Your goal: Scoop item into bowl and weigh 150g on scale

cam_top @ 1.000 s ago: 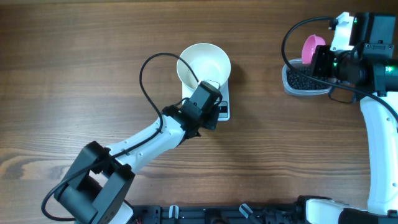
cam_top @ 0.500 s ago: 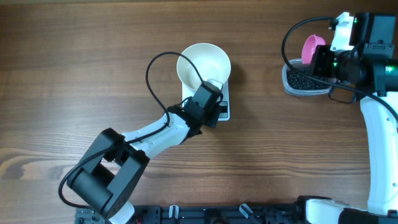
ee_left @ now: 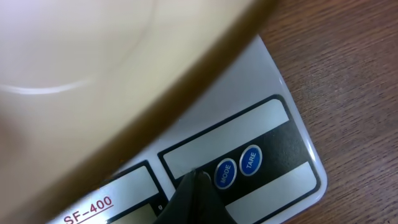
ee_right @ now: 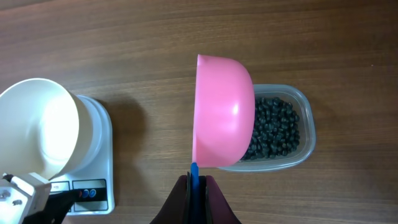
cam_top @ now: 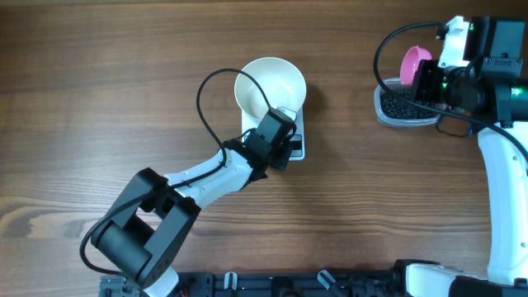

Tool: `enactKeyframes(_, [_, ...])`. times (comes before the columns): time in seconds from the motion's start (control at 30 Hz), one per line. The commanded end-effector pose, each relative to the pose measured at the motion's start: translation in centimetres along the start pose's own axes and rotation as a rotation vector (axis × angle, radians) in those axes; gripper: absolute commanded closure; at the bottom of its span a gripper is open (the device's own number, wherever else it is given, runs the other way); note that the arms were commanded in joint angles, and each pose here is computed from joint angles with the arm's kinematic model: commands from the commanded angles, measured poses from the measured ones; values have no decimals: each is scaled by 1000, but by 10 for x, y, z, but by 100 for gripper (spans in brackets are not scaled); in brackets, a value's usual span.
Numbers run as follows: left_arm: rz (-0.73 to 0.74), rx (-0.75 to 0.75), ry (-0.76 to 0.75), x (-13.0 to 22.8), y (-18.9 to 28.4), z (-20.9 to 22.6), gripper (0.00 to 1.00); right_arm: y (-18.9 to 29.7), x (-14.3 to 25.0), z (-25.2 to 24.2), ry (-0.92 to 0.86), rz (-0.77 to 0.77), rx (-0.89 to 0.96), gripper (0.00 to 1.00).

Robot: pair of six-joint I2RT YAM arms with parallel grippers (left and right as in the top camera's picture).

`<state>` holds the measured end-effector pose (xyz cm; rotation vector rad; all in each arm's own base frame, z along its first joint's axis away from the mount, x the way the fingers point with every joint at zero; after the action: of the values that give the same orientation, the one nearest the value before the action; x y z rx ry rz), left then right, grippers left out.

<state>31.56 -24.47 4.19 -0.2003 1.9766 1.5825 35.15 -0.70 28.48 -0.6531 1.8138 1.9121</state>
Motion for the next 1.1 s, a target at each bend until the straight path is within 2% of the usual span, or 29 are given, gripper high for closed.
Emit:
enactKeyframes(0.0, [98, -6, -59, 26, -15, 6, 96, 5, -5, -1, -9, -22, 7, 96])
enactKeyframes(0.2, [109, 28, -111, 30, -16, -2, 96, 5, -4, -1, -10, -17, 7, 96])
enactKeyframes(0.43, [121, -4, -105, 32, -14, 3, 96, 5, -3, -1, -10, -9, 6, 96])
enactKeyframes(0.53, [8, 30, -67, -1, 30, -5, 96, 5, -4, -1, -9, -16, 7, 96])
enactKeyframes(0.57, [-86, 61, -45, -22, 68, -9, 95, 5, -4, -1, -7, -15, 7, 96])
enactKeyframes(0.7, [-214, 101, 32, -42, 134, -6, 91, 5, -4, -1, 0, -14, 7, 96])
enactKeyframes(0.8, [-254, 93, 56, -44, 162, 5, 84, 5, -5, -1, 1, -19, 7, 96])
enactKeyframes(0.93, [-278, -7, 226, -55, 163, 60, 83, 6, -12, -1, 4, -51, 10, 96])
enactKeyframes(0.97, [-302, -34, 261, -61, 164, 77, 78, 6, -15, -2, 5, -66, 11, 96])
enactKeyframes(1.03, [-383, -97, 350, -76, 173, 117, 51, 6, -23, -2, 8, -103, 12, 96])
enactKeyframes(1.07, [-415, -123, 383, -81, 177, 133, 42, 7, -28, -2, 10, -126, 14, 96])
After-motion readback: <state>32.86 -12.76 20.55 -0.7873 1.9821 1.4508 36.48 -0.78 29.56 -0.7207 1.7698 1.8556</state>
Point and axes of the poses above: each gripper's point midway between its finger pads, its own y axis back along the fingers, its own z axis along the line the jaws close on, x = y × z, the point moved 3 cm from there along y, back along the fingers, and after that the axes turned 8 degrees about y, right-handed, at the moved point
